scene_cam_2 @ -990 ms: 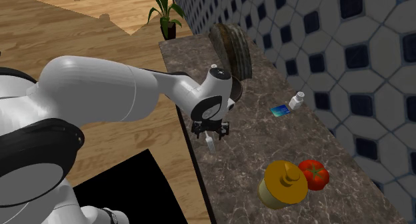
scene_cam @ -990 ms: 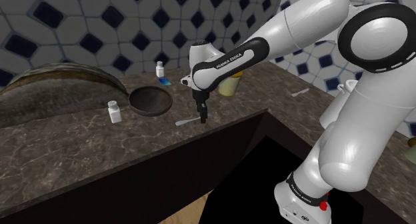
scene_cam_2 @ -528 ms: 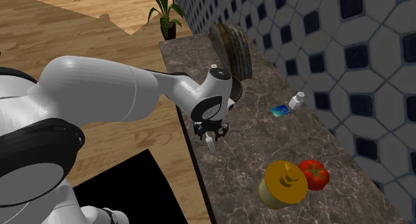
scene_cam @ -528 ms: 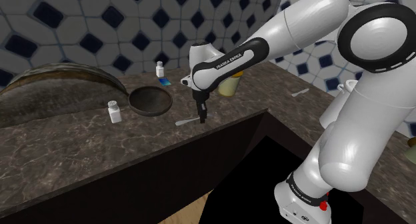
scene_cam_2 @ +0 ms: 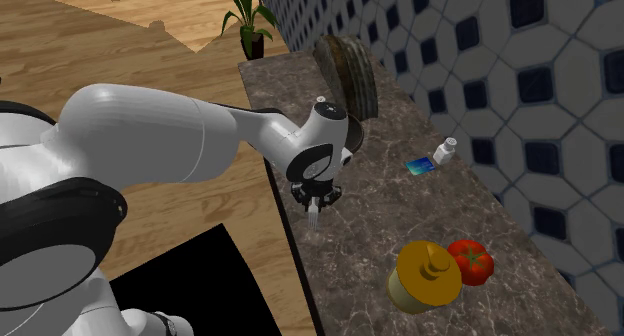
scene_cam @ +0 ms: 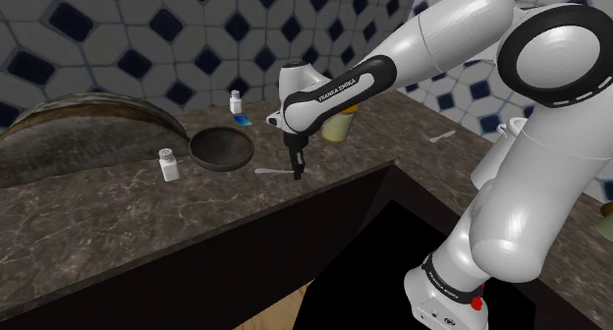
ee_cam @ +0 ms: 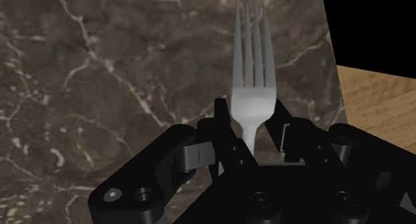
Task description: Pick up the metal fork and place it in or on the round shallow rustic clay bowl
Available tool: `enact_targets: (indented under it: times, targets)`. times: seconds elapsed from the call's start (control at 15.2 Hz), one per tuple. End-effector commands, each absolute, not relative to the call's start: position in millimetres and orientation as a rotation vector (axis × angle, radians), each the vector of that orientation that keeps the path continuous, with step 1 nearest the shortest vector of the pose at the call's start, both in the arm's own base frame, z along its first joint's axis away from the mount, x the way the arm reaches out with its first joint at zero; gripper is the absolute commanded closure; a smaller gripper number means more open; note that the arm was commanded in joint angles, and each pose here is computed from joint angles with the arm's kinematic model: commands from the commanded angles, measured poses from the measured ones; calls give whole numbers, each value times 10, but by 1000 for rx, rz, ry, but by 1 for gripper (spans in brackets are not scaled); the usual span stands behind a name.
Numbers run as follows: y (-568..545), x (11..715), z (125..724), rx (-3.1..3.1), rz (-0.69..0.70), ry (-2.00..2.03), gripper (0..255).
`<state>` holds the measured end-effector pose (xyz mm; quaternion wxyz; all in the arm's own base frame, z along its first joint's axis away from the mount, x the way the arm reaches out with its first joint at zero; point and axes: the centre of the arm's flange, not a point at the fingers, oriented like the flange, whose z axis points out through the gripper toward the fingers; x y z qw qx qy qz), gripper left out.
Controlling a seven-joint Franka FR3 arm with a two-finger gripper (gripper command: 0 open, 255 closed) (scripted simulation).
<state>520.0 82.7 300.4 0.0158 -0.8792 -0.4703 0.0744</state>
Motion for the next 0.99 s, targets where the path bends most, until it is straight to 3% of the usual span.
enact_targets:
  times: [0.0,0.92]
  targets:
    - [827,5199,3001,-2735,231,-1463,255]
    - [827,5199,3740,-2735,231,-1463,255]
